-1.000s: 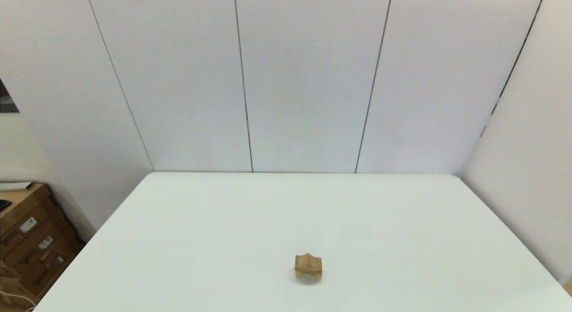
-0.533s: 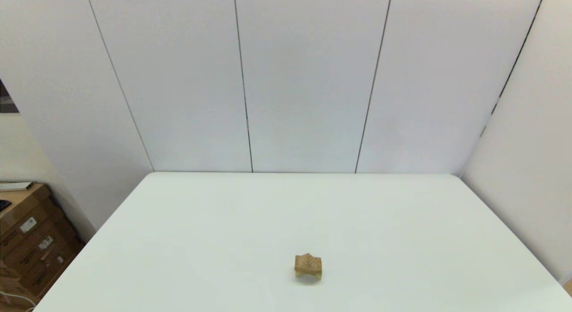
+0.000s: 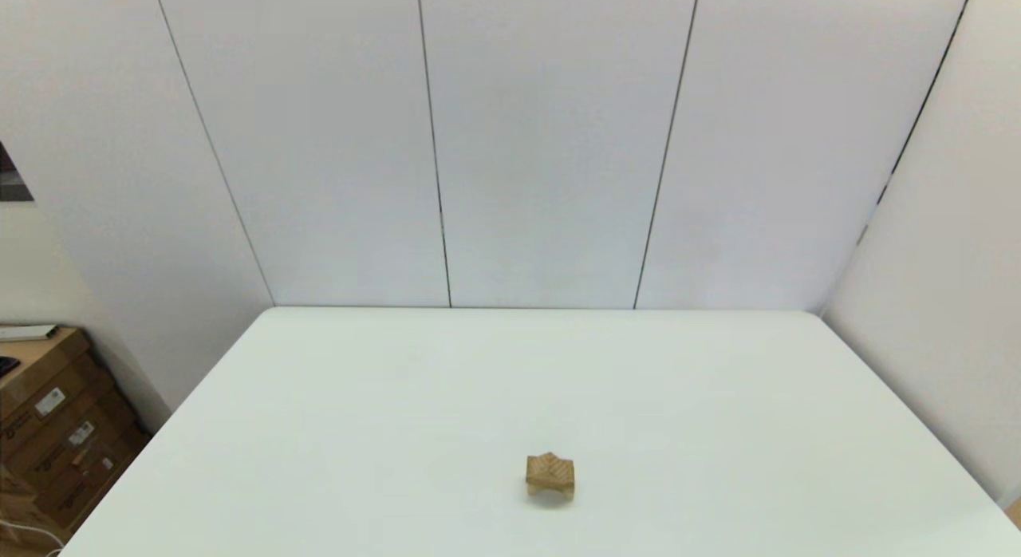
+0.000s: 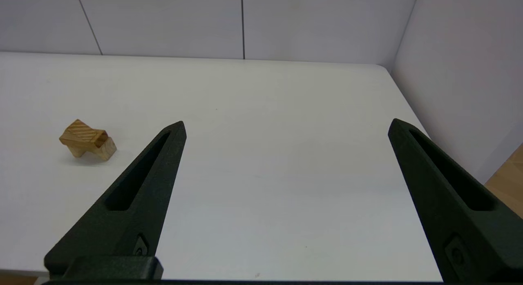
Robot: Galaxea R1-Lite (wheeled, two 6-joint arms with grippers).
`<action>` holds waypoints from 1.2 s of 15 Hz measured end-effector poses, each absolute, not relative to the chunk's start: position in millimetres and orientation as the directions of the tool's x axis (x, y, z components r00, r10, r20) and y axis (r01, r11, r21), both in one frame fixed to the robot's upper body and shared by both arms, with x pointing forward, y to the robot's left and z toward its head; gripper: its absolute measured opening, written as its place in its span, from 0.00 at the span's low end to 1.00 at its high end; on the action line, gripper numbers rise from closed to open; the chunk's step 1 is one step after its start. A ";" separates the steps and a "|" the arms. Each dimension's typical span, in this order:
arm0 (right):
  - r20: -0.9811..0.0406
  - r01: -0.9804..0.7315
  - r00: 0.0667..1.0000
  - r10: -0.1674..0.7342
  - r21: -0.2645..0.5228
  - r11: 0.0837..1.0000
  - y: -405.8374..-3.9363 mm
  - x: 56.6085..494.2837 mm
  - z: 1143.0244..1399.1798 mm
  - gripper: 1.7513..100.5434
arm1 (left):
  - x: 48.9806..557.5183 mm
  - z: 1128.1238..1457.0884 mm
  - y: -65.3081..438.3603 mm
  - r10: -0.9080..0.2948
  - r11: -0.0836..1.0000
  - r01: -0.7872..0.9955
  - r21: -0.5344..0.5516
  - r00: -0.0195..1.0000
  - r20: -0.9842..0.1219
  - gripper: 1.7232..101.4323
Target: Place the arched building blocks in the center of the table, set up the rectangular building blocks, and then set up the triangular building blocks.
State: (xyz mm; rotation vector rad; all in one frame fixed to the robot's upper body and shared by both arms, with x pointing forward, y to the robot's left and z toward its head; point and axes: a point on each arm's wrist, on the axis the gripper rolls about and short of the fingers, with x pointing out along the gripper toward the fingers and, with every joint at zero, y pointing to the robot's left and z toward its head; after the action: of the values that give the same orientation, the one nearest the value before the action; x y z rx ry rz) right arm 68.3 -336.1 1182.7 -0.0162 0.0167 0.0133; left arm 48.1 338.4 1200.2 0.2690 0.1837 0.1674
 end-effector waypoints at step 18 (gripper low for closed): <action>-0.017 -0.013 1.000 0.013 -0.016 1.000 -336.1 68.3 1182.7 0.97 | 68.9 1181.8 333.1 -0.040 0.998 0.040 0.050 0.999 -0.004 0.96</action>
State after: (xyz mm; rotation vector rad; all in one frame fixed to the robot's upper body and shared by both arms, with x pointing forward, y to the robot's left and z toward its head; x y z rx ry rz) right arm 68.3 -336.1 1182.7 -0.0162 0.0167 0.0131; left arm 68.9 333.1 1181.8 0.0504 0.0028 -0.0403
